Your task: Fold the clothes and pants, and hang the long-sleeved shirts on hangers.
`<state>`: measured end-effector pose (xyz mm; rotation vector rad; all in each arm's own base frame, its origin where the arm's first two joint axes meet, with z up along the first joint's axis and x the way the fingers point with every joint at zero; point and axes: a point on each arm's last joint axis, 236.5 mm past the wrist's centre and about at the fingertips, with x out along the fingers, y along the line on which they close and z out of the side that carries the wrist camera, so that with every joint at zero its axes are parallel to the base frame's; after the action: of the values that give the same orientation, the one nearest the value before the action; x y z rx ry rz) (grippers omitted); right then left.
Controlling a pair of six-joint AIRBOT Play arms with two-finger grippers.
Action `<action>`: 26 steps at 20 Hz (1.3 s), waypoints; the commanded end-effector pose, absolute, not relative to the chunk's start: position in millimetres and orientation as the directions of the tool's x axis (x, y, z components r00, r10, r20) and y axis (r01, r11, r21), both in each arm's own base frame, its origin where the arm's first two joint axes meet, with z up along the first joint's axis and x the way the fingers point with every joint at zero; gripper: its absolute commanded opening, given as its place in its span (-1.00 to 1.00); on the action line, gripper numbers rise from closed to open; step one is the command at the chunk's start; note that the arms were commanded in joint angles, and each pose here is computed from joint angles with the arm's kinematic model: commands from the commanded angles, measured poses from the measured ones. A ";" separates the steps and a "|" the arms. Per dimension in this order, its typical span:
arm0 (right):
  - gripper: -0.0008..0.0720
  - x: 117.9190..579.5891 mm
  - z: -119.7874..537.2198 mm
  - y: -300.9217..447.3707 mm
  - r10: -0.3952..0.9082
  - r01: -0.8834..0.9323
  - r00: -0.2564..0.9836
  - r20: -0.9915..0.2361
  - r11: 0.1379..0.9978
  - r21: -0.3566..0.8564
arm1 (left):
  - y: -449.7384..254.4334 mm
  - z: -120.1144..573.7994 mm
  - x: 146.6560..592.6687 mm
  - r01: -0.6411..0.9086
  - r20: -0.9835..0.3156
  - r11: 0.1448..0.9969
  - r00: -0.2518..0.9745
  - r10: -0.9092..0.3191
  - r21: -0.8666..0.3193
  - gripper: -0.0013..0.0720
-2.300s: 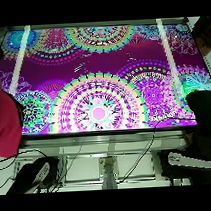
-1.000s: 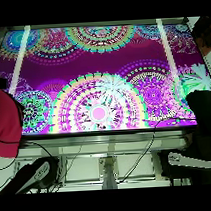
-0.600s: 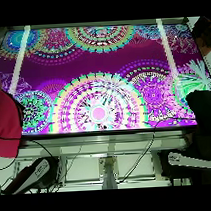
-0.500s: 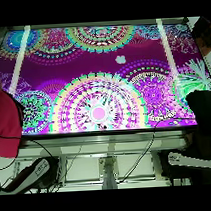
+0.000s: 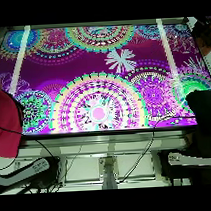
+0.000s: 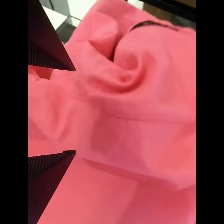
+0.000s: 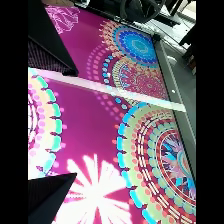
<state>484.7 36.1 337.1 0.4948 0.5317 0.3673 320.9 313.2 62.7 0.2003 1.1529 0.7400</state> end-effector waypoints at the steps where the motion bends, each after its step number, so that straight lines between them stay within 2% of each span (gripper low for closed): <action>1: 0.89 486.0 334.6 40.4 0.460 -0.209 0.796 -0.393 0.819 0.535 | 327.3 43.3 324.4 -0.379 -0.747 0.741 0.166 0.644 0.555 0.60; 10: 0.89 486.0 334.7 40.6 0.461 -0.209 0.796 -0.393 0.818 0.536 | 335.3 28.6 371.4 -0.338 -0.700 0.762 0.309 0.644 0.552 0.59; 11: 0.89 485.9 334.7 40.6 0.461 -0.210 0.796 -0.392 0.818 0.536 | 335.4 25.2 373.4 -0.334 -0.702 0.765 0.311 0.641 0.550 0.43; 13: 0.86 486.0 334.8 40.7 0.461 -0.210 0.796 -0.392 0.818 0.536 | 335.6 18.2 373.5 -0.327 -0.710 0.769 0.302 0.636 0.549 -0.73; 14: 0.86 485.9 334.8 40.8 0.462 -0.210 0.796 -0.392 0.818 0.536 | 335.7 15.8 373.7 -0.324 -0.713 0.771 0.300 0.634 0.549 -0.94; 19: 0.86 485.8 335.0 40.9 0.462 -0.211 0.796 -0.392 0.818 0.536 | 332.6 26.0 377.3 -0.351 -0.701 0.767 0.321 0.637 0.537 -0.95; 21: 0.85 485.8 335.0 40.9 0.462 -0.211 0.796 -0.392 0.818 0.536 | 326.5 57.2 385.7 -0.477 -0.652 0.748 0.389 0.651 0.462 -0.95; 22: 0.73 485.6 334.8 41.0 0.462 -0.211 0.795 -0.392 0.818 0.536 | 321.3 80.5 392.8 -0.547 -0.612 0.742 0.450 0.651 0.387 -0.95; 24: -0.32 485.4 335.2 41.4 0.464 -0.212 0.795 -0.391 0.817 0.537 | 302.8 146.7 407.5 -0.637 -0.480 0.751 0.611 0.629 0.174 -0.95; 25: -0.70 485.4 335.2 41.4 0.464 -0.212 0.795 -0.391 0.816 0.537 | 291.0 181.7 409.8 -0.643 -0.406 0.762 0.677 0.614 0.079 -0.95; 26: -0.93 485.3 335.1 41.4 0.464 -0.212 0.795 -0.392 0.817 0.537 | 274.2 219.6 409.3 -0.626 -0.323 0.779 0.740 0.590 -0.012 -0.95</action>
<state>485.9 40.4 335.0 0.4951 0.5383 0.3766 399.7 306.6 132.8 0.0709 0.6419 0.7265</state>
